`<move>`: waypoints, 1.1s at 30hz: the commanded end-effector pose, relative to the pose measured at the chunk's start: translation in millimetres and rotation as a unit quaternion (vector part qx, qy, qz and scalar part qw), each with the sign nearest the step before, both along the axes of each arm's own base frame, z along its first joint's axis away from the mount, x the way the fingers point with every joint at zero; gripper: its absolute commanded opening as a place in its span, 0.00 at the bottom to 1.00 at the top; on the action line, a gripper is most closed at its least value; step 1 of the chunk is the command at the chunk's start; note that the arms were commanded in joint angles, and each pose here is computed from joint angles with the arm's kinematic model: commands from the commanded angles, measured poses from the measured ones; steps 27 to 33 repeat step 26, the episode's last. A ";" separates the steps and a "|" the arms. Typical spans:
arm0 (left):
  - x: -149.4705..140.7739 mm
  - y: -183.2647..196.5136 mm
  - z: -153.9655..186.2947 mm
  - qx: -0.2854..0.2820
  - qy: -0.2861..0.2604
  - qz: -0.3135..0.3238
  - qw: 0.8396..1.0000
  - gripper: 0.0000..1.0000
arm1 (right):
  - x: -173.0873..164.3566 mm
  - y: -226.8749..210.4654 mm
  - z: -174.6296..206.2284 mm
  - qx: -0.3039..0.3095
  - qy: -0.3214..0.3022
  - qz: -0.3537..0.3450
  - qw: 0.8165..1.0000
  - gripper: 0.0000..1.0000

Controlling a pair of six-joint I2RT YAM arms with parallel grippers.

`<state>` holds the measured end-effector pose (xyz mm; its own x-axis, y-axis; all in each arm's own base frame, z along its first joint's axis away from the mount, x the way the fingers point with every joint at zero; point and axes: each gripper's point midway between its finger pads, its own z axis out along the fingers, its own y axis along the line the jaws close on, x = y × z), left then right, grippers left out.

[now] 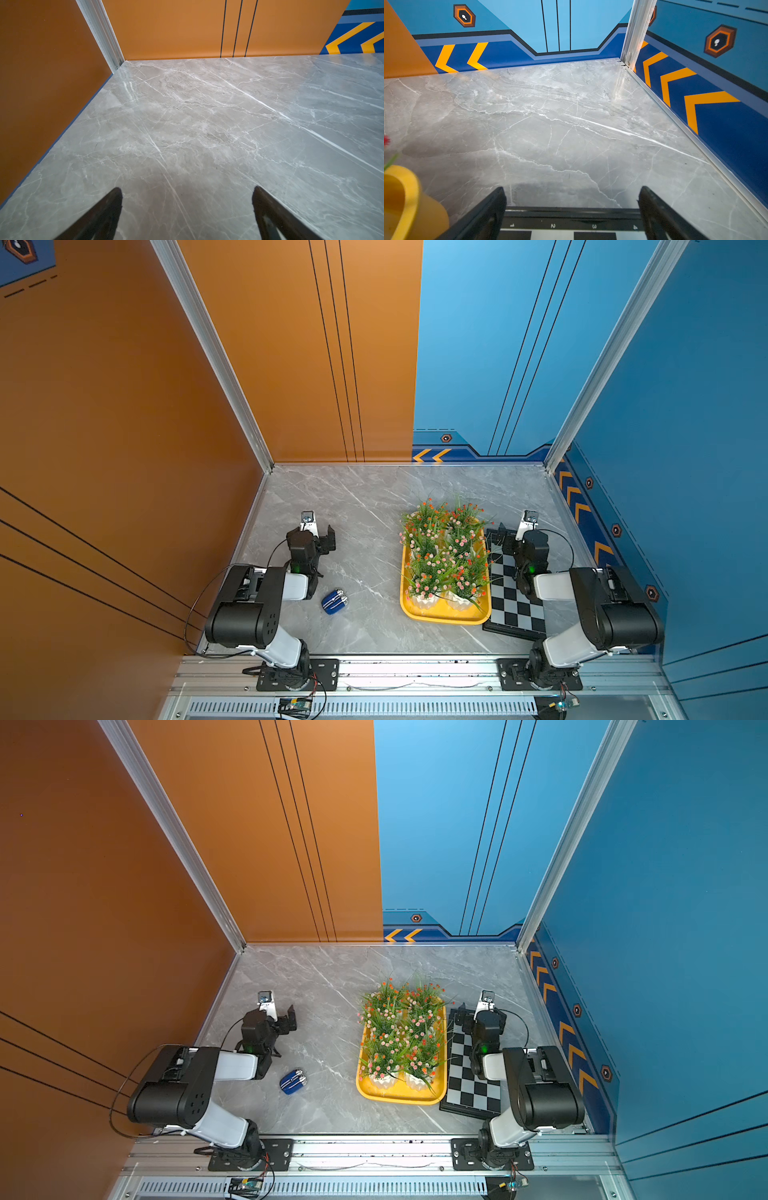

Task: Put the potted gypsophila into the storage box
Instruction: Reset both arms

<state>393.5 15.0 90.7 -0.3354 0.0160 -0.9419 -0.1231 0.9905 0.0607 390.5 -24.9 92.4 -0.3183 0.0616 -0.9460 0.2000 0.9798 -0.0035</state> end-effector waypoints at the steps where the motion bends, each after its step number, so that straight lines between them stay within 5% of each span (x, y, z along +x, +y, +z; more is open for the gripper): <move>1: 1.9 -2.0 -1.0 0.006 0.004 -0.003 1.000 0.98 | 0.9 1.1 0.8 -0.006 0.003 0.001 1.000 1.00; 33: 2.0 -0.6 -1.3 0.000 0.006 -0.003 1.000 0.98 | 1.0 1.4 1.0 -0.006 0.003 0.001 1.000 1.00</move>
